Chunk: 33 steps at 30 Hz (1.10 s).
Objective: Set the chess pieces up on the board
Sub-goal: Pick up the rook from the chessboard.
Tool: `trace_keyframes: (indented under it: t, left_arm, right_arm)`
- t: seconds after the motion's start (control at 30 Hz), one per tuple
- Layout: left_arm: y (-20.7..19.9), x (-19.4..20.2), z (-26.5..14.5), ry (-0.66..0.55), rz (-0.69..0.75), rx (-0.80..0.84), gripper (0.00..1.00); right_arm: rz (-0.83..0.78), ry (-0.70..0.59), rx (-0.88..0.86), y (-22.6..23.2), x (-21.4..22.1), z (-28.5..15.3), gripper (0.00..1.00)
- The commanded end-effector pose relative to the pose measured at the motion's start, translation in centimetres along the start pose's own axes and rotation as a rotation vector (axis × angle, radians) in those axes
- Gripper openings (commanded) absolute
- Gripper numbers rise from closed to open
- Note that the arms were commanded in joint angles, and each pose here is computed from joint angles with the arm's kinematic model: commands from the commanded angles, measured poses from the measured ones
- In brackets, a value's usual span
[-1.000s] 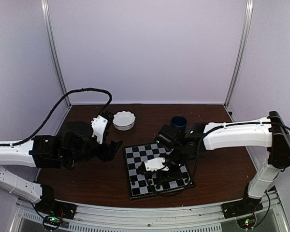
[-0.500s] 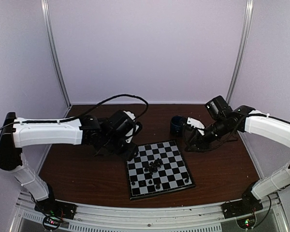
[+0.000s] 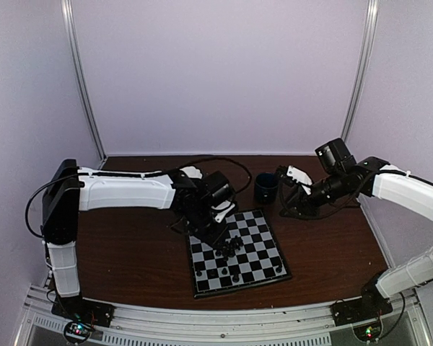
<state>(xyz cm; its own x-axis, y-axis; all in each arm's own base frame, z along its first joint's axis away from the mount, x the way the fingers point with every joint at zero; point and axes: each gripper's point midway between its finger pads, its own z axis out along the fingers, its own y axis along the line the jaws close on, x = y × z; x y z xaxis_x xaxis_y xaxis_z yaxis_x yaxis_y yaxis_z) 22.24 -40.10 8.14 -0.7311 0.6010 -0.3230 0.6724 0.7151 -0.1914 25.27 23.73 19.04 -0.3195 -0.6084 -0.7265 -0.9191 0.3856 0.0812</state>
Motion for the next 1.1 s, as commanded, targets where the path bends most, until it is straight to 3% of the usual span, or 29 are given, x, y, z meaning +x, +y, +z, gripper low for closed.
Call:
trace_keyframes:
  t: [0.0, 0.33, 1.07]
  left_arm:
    - [-0.2, 0.4, 0.0, 0.05, 0.0, 0.018, 0.31]
    - [0.5, 1.2, 1.2, 0.094, -0.014, -0.005, 0.33]
    - [0.5, 0.7, 2.9, 0.114, -0.006, 0.001, 0.22]
  right_arm:
    - [-0.021, -0.019, 0.008, -0.1, -0.1, -0.2, 0.39]
    - [-0.022, -0.016, 0.004, -0.1, 0.0, -0.1, 0.39]
    - [-0.024, -0.013, 0.003, -0.1, 0.1, 0.0, 0.39]
